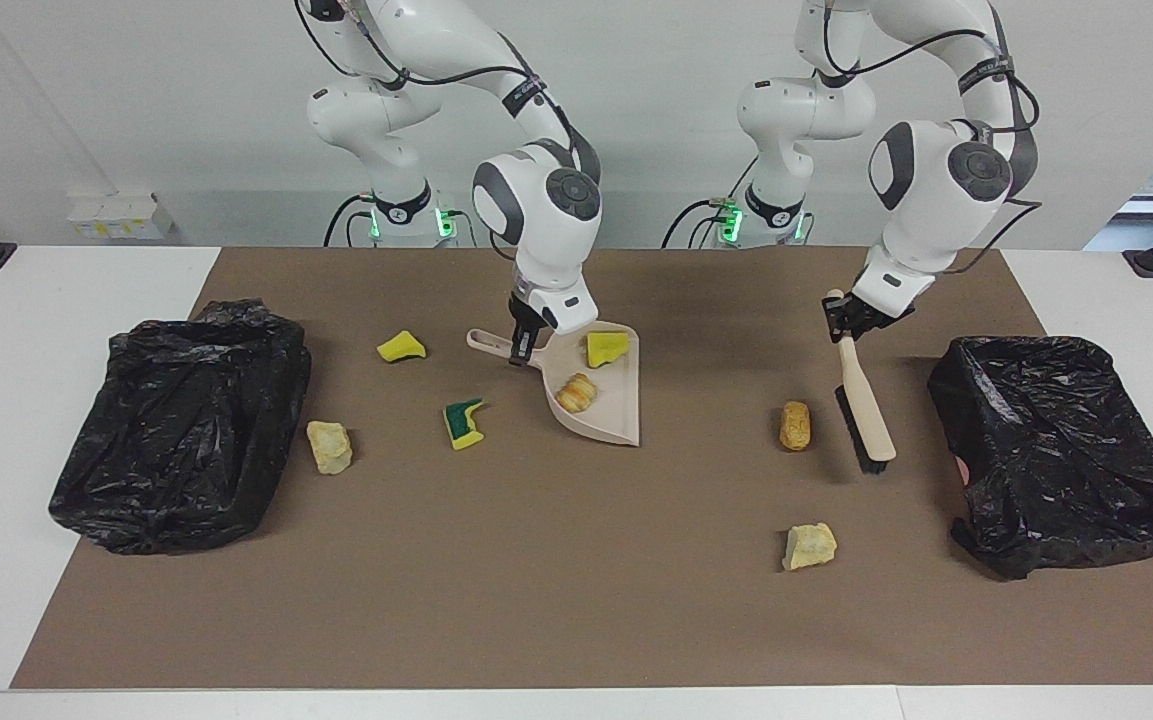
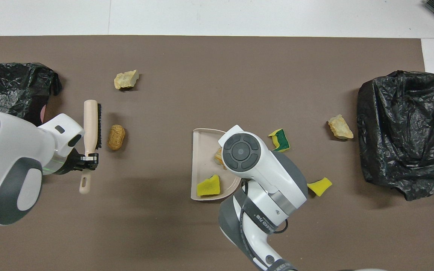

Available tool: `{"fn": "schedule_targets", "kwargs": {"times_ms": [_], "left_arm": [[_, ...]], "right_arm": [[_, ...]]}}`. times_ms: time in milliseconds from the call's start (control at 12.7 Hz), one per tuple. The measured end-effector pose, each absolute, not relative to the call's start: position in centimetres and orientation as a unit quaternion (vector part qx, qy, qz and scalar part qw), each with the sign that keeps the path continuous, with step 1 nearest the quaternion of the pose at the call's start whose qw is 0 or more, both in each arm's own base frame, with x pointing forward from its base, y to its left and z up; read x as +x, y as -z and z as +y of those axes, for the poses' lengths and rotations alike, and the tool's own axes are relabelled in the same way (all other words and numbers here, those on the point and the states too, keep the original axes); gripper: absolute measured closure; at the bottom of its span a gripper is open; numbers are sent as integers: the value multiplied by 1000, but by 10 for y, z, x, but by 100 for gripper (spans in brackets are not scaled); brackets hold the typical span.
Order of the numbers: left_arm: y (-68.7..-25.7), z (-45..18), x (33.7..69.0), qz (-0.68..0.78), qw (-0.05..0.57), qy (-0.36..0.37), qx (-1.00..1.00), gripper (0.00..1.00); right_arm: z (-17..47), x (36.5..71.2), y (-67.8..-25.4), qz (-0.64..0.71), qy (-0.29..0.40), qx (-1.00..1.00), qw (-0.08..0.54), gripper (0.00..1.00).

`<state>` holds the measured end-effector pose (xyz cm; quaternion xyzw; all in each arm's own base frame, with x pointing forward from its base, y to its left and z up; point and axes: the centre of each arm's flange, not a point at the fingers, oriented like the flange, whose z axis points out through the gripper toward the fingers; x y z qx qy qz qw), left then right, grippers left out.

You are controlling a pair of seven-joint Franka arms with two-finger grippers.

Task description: Sweep and dump trash in bin

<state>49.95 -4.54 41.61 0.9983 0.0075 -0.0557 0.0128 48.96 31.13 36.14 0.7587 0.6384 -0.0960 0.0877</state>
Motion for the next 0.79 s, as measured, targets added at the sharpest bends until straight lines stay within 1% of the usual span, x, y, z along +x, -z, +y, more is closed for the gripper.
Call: {"fn": "schedule_targets", "kwargs": {"times_ms": [157,393,786], "left_arm": [[-398,-49,497,2,10,69,998,74],[-379,-78,483,-26,5,90,996,74],[-373,-183,452,-58,-11,85,995,74]], "right_arm": [[311,489,-361,637,96,760,88,69],[311,489,-361,636,96,760,88,69],[312,488,-355,638,89,760,87,69]]}}
